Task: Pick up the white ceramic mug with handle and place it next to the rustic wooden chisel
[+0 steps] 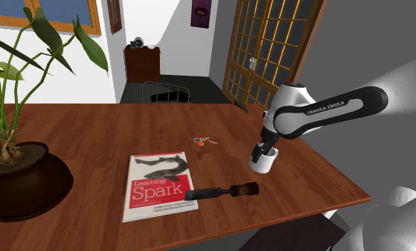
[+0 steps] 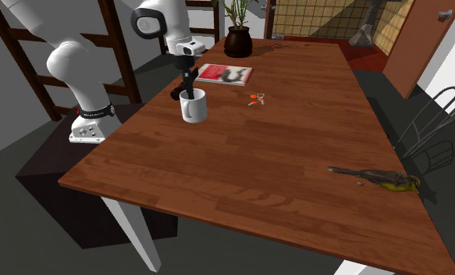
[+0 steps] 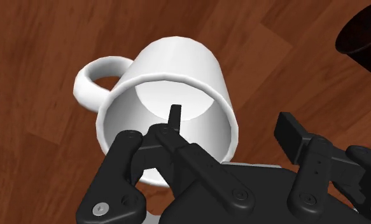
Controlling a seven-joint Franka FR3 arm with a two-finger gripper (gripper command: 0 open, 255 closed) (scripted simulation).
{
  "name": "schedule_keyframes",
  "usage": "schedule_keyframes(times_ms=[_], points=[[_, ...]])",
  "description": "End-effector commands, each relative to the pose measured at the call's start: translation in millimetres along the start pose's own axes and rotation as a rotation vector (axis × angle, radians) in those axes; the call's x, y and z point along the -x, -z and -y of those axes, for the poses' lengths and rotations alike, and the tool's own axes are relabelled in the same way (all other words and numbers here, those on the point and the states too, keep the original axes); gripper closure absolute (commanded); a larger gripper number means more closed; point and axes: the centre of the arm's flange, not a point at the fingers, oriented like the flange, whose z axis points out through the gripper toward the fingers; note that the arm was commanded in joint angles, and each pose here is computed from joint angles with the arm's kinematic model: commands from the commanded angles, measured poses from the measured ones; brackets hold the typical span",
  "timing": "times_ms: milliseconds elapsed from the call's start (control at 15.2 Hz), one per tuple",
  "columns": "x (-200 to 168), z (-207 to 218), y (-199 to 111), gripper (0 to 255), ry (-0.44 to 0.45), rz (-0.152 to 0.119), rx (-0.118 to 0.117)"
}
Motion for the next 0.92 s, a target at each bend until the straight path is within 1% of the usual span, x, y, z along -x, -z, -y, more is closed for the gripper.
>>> schedule_keyframes(times_ms=[0,132,396,858], points=[[0,0,0,0,0.0,0.0,0.0],[0,0,0,0,0.0,0.0,0.0],[0,0,50,0,0.0,0.0,0.0],[0,0,50,0,0.0,0.0,0.0]])
